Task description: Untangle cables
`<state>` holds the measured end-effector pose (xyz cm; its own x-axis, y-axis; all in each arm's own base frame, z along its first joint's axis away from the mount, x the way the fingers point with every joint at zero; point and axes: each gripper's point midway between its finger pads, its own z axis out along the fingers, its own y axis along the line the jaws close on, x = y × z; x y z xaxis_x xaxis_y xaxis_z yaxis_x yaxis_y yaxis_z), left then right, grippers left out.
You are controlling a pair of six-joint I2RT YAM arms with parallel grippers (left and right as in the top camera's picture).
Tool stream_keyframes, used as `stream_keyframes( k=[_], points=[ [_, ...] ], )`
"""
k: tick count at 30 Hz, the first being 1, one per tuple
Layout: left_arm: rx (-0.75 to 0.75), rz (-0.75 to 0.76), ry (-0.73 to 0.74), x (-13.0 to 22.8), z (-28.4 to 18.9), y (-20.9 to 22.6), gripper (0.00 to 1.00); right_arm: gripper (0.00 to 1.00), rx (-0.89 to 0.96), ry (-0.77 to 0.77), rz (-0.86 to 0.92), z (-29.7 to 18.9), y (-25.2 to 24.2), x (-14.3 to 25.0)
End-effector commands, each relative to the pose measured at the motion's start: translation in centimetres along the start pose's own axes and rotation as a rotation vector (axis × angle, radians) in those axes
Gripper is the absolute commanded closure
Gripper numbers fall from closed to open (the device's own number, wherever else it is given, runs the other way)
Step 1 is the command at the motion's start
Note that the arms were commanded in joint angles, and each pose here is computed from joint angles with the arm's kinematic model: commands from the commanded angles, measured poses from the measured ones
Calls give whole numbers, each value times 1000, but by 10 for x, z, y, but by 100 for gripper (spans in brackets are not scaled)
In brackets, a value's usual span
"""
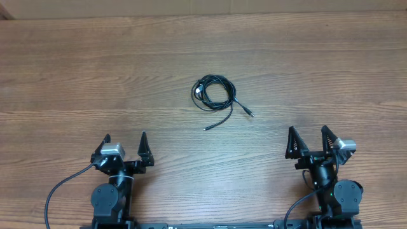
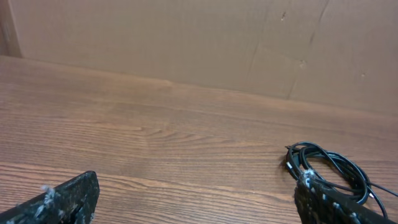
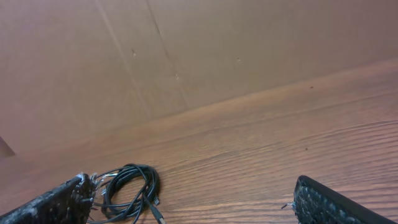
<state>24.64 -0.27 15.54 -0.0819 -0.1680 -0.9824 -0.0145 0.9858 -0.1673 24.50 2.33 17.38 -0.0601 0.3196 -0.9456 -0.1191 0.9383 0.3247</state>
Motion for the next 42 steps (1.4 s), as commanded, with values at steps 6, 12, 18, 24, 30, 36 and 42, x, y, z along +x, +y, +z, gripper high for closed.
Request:
stream_keyframes(
  k=[6,12,18,24,30,36,42],
  points=[
    [8,15,-4,0,0,-1,0,0,-6,-3,2,0,0,2],
    [8,15,-4,0,0,-1,0,0,-5,-3,2,0,0,2],
    [8,15,-4,0,0,-1,0,0,-5,-3,2,0,0,2],
    [8,15,-4,0,0,-1,0,0,-9,-14,2,0,1,-1],
    [8,15,-4,0,0,-1,0,0,-52,10,5,0,9,4],
    [8,15,-4,0,0,-1,1,0,-97,-81,12,-2,19,-19],
    [8,15,-4,0,0,-1,1,0,-153,-93,147,-5,30,-31]
  ],
)
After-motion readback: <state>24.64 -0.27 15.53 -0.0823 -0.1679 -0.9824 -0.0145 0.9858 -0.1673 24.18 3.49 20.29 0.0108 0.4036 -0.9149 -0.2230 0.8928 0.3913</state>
